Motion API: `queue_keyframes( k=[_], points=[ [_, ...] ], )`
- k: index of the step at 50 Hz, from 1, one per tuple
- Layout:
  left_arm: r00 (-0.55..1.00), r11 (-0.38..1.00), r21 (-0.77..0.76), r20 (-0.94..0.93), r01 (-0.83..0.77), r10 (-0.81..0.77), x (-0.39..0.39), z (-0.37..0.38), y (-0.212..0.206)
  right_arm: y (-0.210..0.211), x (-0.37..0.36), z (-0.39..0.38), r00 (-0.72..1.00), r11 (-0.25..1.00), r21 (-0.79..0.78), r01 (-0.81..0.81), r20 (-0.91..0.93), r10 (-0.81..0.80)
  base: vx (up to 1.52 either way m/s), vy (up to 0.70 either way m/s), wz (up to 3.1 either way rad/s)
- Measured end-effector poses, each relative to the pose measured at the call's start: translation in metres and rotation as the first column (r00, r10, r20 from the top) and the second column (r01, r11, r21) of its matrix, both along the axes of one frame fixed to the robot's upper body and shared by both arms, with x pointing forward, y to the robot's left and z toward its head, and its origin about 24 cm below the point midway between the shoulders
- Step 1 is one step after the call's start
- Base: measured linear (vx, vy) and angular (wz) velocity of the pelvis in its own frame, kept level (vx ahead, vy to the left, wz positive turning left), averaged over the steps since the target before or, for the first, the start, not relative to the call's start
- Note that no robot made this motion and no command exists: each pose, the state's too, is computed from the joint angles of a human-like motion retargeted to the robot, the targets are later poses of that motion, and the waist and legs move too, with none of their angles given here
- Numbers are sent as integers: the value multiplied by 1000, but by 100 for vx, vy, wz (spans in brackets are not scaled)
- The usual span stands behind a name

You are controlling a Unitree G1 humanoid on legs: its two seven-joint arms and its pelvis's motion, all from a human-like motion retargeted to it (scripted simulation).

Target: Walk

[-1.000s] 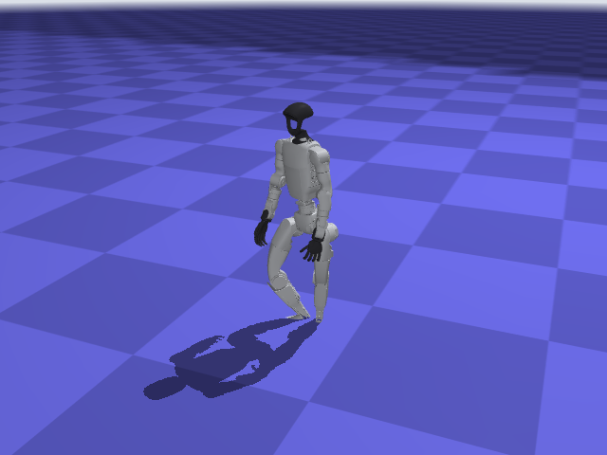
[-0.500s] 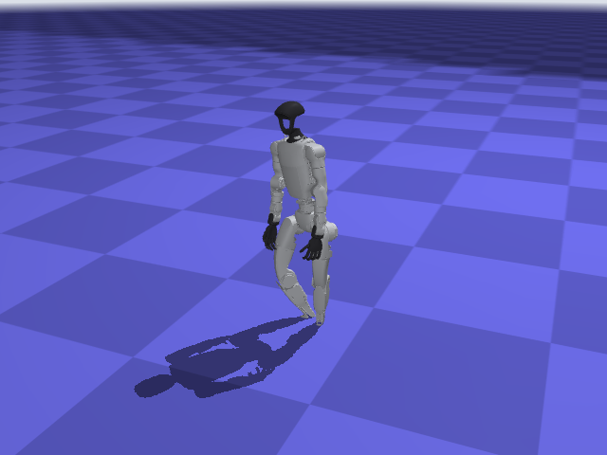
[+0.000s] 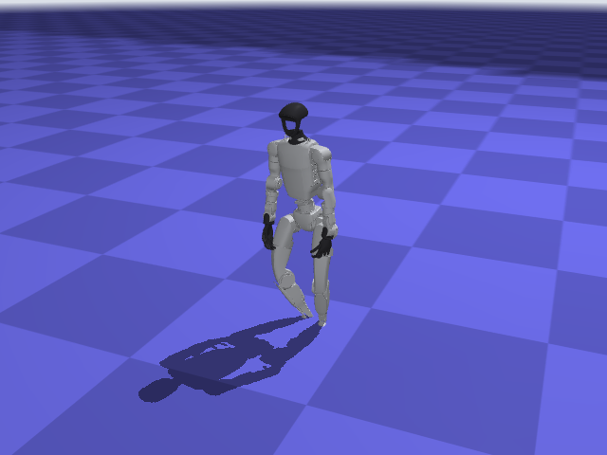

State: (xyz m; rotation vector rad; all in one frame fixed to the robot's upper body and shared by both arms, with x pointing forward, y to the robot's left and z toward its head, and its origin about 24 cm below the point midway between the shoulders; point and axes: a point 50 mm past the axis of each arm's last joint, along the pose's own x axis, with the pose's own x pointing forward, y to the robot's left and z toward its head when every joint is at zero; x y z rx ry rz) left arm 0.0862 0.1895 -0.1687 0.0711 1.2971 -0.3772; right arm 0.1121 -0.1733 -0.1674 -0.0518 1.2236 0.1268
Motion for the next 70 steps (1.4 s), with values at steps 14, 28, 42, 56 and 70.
queue_keyframes(
  k=[14, 28, 42, 56, 70],
  points=[
    [1000, 1000, 13, -23, 8, -7, -13, -3, -1, 7, 3, 0, 1000, 1000, -10, -2, 25, 3, 0, 7, -48],
    [999, 999, 29, -25, 37, -37, -23, -3, 6, 1, 4, 1, 998, 998, -41, -44, 46, 46, 1, 6, -39],
    [999, 999, 36, -43, 0, 1, -24, 0, 22, 16, -5, -1, 989, 988, 36, -150, 17, 149, 1, 0, -3],
    [999, 998, 51, -26, 27, -25, -17, 1, 23, 18, -13, -3, 979, 978, 39, -204, -7, 204, 0, 0, 0],
    [996, 993, 71, 6, 90, -91, -5, 1, 14, 11, 8, 3, 956, 957, -30, -288, 47, 289, 0, 0, 2]
  ],
)
